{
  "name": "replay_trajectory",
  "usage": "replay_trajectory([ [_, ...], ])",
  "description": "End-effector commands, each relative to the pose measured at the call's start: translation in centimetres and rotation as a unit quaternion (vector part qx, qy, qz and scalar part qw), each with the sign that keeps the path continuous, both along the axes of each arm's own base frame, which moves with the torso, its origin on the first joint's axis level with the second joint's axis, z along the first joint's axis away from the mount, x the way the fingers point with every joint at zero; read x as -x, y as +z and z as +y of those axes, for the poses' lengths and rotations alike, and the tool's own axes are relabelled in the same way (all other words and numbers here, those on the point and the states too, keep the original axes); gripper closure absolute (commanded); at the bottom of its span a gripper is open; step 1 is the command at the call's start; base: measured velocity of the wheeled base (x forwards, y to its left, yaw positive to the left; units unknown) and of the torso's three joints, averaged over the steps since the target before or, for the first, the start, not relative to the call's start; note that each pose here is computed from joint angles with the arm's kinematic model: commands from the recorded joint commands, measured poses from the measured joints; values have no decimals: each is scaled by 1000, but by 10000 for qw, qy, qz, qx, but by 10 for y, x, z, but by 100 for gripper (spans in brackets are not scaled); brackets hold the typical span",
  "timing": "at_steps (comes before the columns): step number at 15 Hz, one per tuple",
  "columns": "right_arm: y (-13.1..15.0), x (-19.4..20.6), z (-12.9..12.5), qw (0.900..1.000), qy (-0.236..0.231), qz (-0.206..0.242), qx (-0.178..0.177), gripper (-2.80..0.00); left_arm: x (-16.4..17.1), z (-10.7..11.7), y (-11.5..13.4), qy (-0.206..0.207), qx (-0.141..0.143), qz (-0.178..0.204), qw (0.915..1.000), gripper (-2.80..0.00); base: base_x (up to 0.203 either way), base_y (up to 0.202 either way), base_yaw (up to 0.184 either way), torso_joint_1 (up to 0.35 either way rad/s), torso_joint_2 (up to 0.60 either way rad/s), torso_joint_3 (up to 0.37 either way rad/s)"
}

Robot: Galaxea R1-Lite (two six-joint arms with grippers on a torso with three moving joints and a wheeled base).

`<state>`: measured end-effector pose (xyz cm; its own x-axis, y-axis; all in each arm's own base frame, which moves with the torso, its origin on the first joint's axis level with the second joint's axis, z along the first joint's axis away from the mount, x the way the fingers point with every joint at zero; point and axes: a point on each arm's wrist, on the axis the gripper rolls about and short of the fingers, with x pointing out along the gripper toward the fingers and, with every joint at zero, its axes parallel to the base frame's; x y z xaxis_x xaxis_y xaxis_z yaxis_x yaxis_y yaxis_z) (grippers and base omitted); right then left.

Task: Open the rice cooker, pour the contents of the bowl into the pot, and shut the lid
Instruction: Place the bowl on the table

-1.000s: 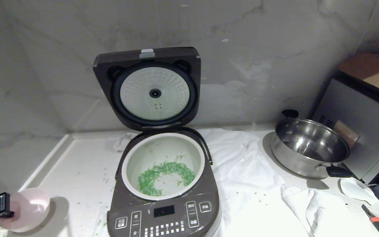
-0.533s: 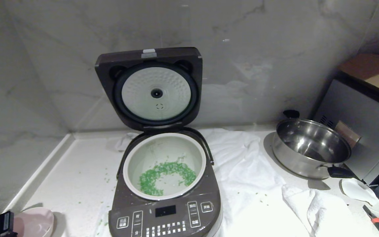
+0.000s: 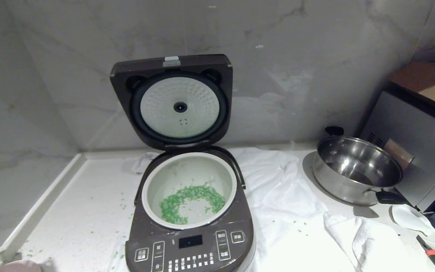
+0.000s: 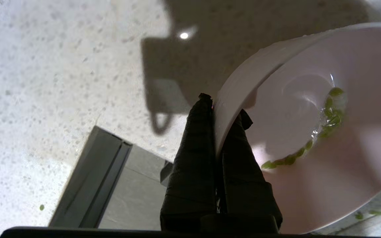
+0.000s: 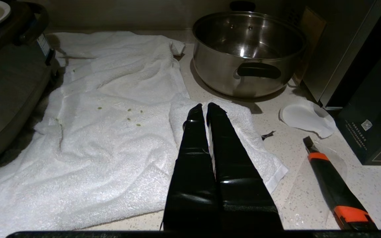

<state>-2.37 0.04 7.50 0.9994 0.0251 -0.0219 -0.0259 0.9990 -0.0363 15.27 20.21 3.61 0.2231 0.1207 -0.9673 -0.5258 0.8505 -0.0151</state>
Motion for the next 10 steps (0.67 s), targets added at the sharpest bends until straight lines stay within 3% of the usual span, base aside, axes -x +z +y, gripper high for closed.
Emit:
replay_trajectory([
  [1, 0, 0, 0, 10000, 5, -2, 0, 0, 9, 5, -1, 140, 14, 27, 9999, 0, 0, 0, 0, 0, 0, 0],
  [7, 0, 0, 0, 10000, 5, -2, 0, 0, 13, 49, -6, 616, -182, -92, 9979, 0, 0, 0, 0, 0, 0, 0],
  [10, 0, 0, 0, 10000, 5, -2, 0, 0, 13, 54, -6, 660, -210, -103, 9975, 0, 0, 0, 0, 0, 0, 0],
])
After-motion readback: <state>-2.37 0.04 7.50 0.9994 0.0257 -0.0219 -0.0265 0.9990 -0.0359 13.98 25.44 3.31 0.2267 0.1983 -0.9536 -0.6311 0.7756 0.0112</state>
